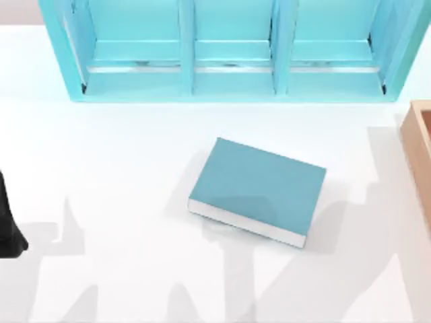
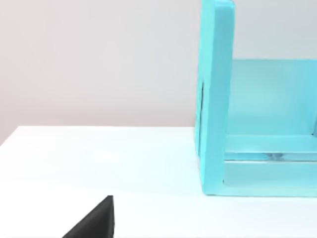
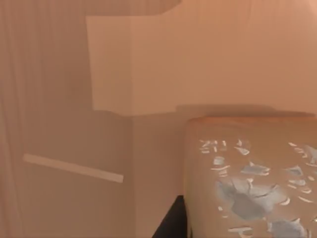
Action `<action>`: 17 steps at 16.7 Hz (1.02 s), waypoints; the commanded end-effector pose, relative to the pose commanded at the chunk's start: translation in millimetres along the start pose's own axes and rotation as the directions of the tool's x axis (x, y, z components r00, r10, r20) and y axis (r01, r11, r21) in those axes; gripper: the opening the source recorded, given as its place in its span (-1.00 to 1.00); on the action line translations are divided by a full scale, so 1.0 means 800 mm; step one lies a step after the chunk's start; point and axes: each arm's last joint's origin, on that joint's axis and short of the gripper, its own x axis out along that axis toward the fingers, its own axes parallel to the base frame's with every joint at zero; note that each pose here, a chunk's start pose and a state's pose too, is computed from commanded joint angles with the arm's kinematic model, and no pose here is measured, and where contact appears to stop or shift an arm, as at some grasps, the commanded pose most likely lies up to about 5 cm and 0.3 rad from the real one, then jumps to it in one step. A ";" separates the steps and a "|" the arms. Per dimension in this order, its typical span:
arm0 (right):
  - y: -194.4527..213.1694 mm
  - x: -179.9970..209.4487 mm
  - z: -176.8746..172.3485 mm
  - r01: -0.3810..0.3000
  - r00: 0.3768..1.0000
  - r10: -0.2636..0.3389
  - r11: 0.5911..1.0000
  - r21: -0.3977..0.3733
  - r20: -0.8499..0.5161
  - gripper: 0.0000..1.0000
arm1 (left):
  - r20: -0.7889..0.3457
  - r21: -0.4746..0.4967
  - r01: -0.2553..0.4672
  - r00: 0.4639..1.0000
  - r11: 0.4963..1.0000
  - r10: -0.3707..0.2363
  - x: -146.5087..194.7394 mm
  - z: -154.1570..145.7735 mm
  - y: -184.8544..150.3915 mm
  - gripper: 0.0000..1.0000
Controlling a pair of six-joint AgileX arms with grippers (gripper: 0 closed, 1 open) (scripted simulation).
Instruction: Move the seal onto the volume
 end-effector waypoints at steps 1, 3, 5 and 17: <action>0.000 0.000 0.000 0.000 1.000 0.000 1.000 0.001 -0.001 -1.00 | 0.000 0.000 0.000 1.000 1.000 0.000 0.000 0.000 0.000 1.00; 0.003 -0.008 0.007 -0.006 1.000 0.006 1.000 0.026 0.002 -1.00 | 0.000 0.000 0.000 1.000 1.000 0.000 0.000 0.000 0.000 1.00; 0.004 -0.026 0.022 -0.013 0.999 0.009 0.996 0.087 0.035 -1.00 | 0.000 0.000 0.000 1.000 1.000 0.000 0.000 0.000 0.000 1.00; 0.174 -0.177 0.012 -0.015 1.000 0.015 1.000 0.028 0.001 -1.00 | 0.000 0.000 0.000 1.000 1.000 0.000 0.000 0.000 0.000 1.00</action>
